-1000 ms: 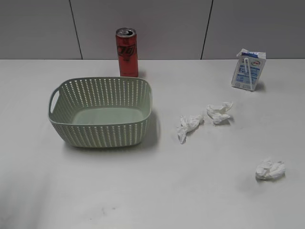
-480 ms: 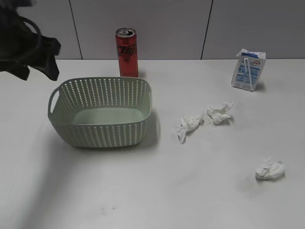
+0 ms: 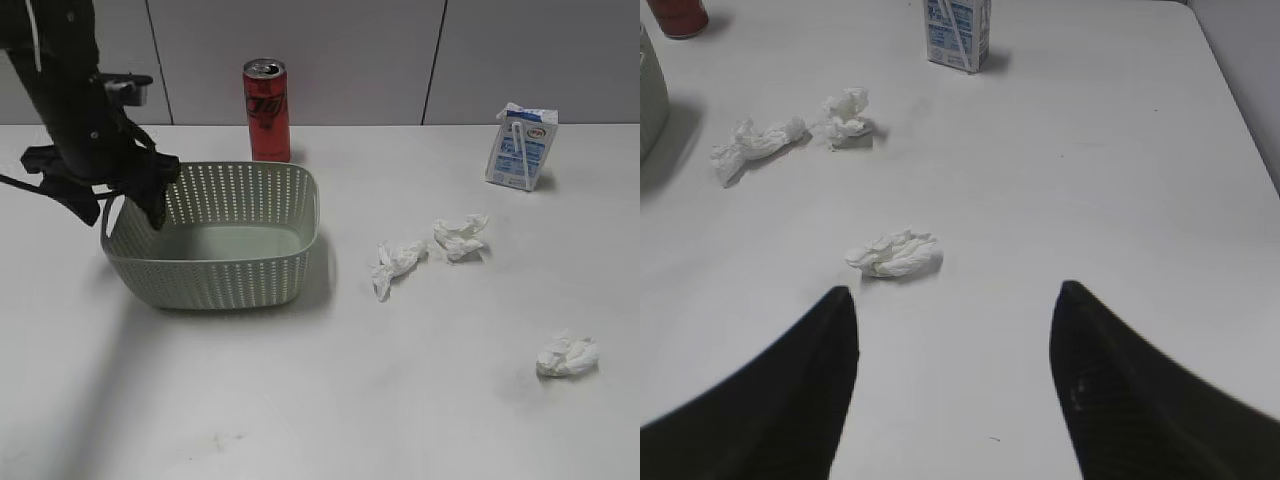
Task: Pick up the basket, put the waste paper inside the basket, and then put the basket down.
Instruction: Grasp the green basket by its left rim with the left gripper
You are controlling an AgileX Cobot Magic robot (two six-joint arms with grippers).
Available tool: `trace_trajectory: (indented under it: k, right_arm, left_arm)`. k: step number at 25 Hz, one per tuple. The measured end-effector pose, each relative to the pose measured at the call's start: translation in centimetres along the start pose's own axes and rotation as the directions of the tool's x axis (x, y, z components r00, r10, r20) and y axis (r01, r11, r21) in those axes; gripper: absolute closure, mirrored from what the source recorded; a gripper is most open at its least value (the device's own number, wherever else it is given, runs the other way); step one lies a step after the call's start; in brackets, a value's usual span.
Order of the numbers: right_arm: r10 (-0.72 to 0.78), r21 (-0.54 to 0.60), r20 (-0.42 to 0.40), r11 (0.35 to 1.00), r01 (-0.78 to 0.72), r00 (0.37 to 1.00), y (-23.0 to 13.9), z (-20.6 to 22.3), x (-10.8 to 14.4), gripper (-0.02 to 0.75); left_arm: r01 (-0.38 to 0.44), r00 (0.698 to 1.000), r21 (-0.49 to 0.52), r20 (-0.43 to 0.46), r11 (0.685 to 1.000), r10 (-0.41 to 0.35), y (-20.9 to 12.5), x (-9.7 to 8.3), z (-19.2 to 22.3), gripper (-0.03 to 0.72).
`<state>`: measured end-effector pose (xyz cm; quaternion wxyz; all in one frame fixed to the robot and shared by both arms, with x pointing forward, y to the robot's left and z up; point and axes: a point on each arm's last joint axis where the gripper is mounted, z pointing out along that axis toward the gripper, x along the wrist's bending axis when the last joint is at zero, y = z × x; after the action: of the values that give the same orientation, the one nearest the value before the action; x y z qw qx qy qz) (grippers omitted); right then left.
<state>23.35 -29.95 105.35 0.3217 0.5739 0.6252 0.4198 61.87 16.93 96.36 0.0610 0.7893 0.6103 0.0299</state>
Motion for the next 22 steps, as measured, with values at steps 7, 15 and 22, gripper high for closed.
trace_trajectory:
  k: [7, 15, 22]
  right_arm:
    - [0.000, 0.000, 0.000, 1.000, 0.000, 1.000, 0.0, 0.0, 0.0, 0.277]
    - [0.000, 0.000, 0.000, 1.000, 0.000, 1.000, 0.0, 0.0, 0.0, 0.277]
    - [0.000, 0.000, 0.000, 1.000, 0.000, 1.000, 0.0, 0.0, 0.0, 0.277]
  left_arm:
    - [0.029, 0.999, 0.045, 0.036, 0.999, -0.030, 0.2, -0.3, 2.9, 0.221]
    - [0.032, 0.999, 0.046, 0.041, 0.998, -0.034, 0.3, -0.4, 2.8, 0.557]
    - [0.062, 0.995, 0.071, 0.071, 0.996, -0.067, 0.0, -0.4, 2.2, 0.683]
